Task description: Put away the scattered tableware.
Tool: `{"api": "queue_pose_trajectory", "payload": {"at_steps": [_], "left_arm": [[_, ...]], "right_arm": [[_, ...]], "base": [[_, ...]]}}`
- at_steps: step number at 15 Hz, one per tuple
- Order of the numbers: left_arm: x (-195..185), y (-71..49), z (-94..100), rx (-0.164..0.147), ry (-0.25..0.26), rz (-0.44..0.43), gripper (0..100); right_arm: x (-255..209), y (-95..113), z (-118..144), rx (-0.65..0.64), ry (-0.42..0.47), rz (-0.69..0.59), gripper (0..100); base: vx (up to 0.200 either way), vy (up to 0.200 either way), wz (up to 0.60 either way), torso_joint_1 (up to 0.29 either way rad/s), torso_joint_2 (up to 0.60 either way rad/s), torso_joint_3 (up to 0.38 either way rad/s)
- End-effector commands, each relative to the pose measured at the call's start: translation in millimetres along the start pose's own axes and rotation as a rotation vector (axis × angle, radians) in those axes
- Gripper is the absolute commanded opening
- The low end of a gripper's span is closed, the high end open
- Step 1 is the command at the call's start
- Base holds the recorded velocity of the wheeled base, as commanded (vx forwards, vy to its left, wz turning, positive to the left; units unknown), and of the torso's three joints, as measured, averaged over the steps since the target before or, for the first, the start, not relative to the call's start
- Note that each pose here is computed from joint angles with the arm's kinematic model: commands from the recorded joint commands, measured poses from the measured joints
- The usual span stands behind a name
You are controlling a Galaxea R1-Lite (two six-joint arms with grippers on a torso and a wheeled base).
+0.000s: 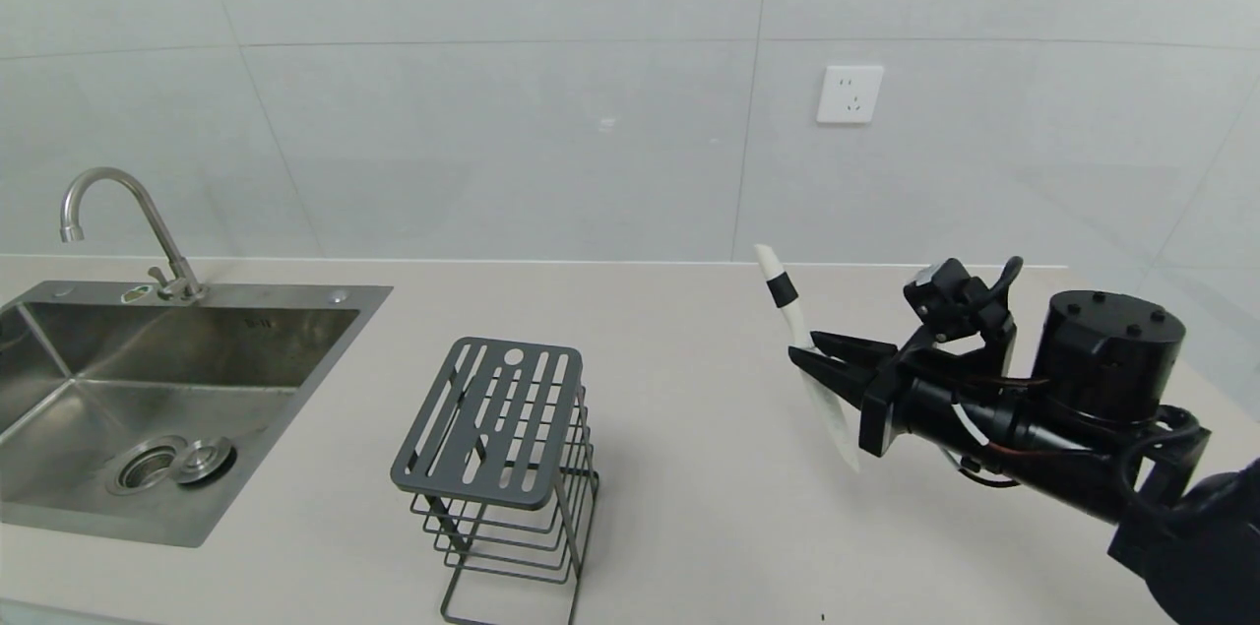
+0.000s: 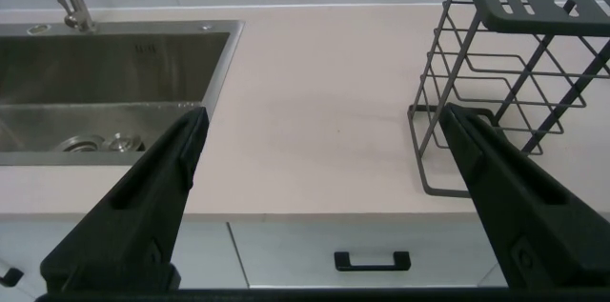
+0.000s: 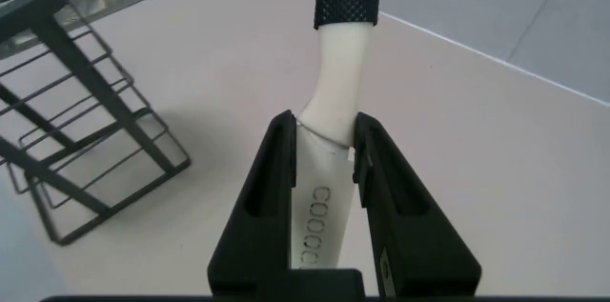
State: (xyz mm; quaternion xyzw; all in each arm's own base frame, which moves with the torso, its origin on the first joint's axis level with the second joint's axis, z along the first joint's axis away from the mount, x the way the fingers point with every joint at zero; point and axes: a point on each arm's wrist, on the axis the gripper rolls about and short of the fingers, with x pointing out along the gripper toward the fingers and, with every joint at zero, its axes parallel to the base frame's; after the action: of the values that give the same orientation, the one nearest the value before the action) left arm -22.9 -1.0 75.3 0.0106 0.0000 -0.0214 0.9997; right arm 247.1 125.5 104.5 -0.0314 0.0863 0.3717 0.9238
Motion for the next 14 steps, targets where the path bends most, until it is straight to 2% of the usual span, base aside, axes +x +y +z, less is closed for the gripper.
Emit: {"api": "queue_pose_trajectory", "payload": {"at_steps": [1,3,5,9,10,11,12,14], "left_arm": [[0.1,0.0,0.0,-0.003,0.001,0.000,100],[0.1,0.0,0.0,-0.003,0.001,0.000,100],[0.1,0.0,0.0,-0.004,0.001,0.000,100],[0.1,-0.1,0.0,-0.006,0.001,-0.009,100],[0.1,-0.1,0.0,-0.012,0.001,-0.008,100],[0.1,0.0,0.2,-0.041,0.000,-0.005,100],[0.1,0.0,0.2,-0.055,0.000,0.001,100],[0.1,0.1,0.2,-0.044,0.000,0.003,100]], "right_arm": [[-4.0,2.1,1.6,-0.008,-0.018,0.041,0],[-12.3,7.3,1.8,-0.059,-0.085,0.130,0],[-25.2,14.7,-2.6,-0.073,-0.105,0.199,0],[-43.9,22.2,10.6,-0.166,-0.179,0.320,0],[-45.2,22.6,12.1,-0.170,-0.186,0.327,0],[-49.2,24.6,14.3,-0.179,-0.199,0.350,0],[-57.6,28.4,12.8,-0.188,-0.197,0.373,0],[-66.6,32.1,5.2,-0.189,-0.171,0.399,0]], "base": [[0.000,0.000,0.00,0.000,0.00,0.000],[0.000,0.000,0.00,0.000,0.00,0.000],[0.000,0.000,0.00,0.000,0.00,0.000],[0.000,0.000,0.00,0.000,0.00,0.000],[0.000,0.000,0.00,0.000,0.00,0.000],[0.000,0.000,0.00,0.000,0.00,0.000],[0.000,0.000,0.00,0.000,0.00,0.000],[0.000,0.000,0.00,0.000,0.00,0.000]]}}
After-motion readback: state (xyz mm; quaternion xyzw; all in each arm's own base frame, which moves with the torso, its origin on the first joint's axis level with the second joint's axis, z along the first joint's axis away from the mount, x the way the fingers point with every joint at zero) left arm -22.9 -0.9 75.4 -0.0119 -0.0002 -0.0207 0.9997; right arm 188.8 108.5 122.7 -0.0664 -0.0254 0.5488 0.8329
